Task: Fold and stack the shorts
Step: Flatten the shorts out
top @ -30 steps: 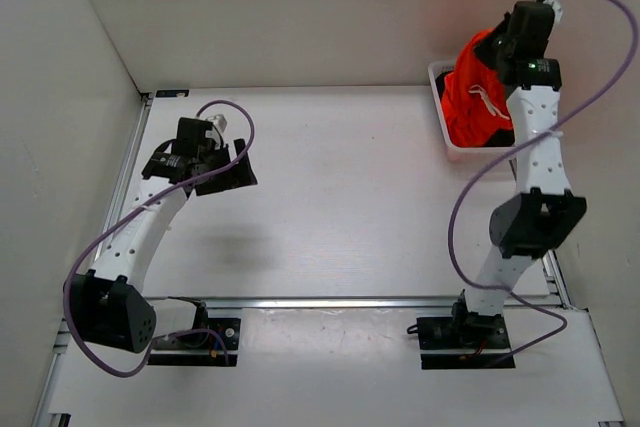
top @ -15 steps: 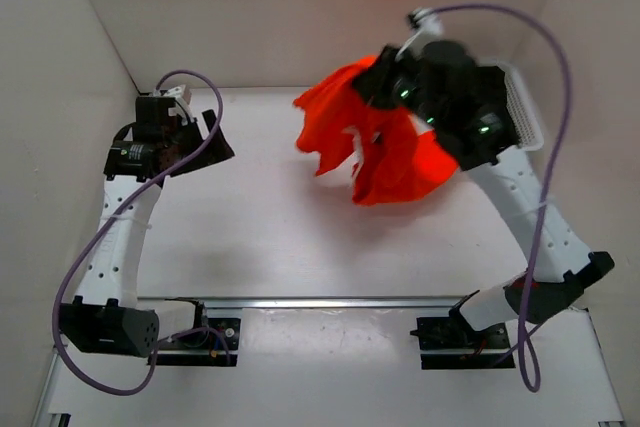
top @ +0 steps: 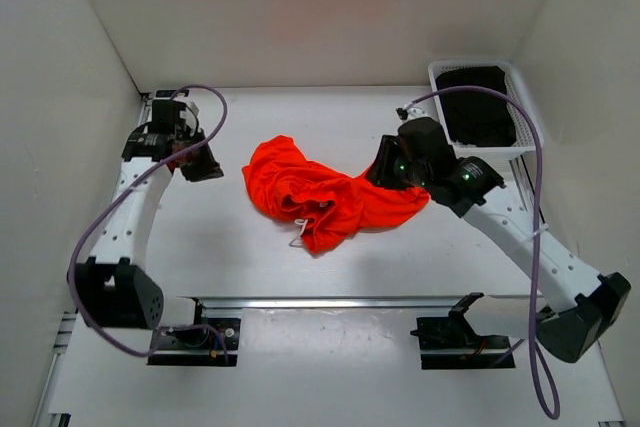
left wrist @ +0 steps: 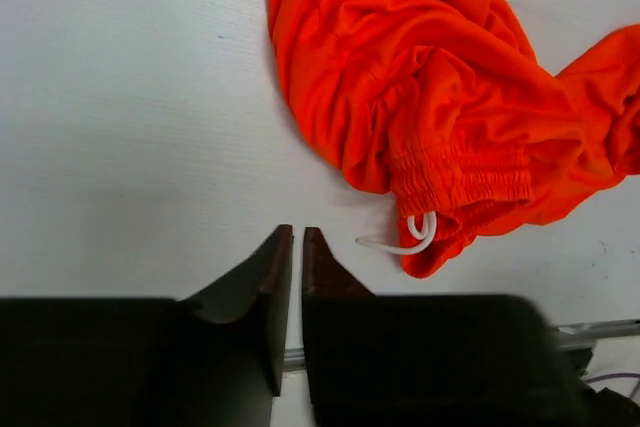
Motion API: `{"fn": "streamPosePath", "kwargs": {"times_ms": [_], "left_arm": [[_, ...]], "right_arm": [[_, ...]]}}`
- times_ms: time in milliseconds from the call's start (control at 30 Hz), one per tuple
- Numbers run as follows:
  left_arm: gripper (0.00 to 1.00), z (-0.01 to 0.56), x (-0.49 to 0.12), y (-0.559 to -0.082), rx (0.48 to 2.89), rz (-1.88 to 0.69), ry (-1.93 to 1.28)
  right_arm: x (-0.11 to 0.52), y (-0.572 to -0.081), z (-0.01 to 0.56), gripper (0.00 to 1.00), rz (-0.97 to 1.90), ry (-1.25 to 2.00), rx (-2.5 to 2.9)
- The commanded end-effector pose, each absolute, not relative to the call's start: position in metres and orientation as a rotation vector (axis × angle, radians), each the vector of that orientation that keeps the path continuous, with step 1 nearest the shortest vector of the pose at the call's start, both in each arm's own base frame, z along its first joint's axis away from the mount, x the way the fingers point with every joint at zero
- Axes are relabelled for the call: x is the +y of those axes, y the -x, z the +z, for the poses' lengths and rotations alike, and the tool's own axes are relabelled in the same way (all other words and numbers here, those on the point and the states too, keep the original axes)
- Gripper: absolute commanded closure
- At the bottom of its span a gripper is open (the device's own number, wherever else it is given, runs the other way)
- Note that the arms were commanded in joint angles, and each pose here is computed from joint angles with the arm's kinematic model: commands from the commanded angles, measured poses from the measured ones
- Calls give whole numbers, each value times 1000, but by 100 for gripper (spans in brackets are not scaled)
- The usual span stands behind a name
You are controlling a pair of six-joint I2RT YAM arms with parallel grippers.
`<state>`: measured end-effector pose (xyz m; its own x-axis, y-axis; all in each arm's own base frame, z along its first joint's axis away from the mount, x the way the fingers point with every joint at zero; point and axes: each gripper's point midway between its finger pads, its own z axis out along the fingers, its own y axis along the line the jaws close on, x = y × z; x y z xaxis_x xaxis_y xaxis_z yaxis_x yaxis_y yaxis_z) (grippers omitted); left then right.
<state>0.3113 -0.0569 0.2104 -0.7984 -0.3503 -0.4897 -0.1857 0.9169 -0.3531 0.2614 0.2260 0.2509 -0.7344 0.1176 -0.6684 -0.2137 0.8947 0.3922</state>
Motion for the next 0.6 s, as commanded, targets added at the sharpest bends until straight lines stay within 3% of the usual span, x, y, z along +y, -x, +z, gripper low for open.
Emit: {"fn": "streamPosePath", "kwargs": {"times_ms": [0, 33, 67, 133, 200, 367, 567], "left_arm": [[76, 193, -75, -334, 2546, -436, 369], [67, 175, -74, -347, 2592, -415, 386], [45, 177, -77, -358, 2589, -411, 389], [30, 151, -81, -378, 2658, -386, 397], [28, 153, -88, -400, 2656, -394, 396], [26, 112, -101, -434, 2755, -339, 399], [26, 83, -103, -452, 2822, -236, 413]], "right_arm": [[243, -252, 234, 58, 627, 93, 2372], [250, -248, 227, 48, 631, 119, 2398], [263, -246, 215, 32, 622, 163, 2435], [281, -248, 216, 31, 629, 200, 2444], [307, -246, 204, 28, 625, 283, 2469], [361, -259, 181, 4, 492, 529, 2432], [412, -294, 160, 3, 447, 667, 2393]]}}
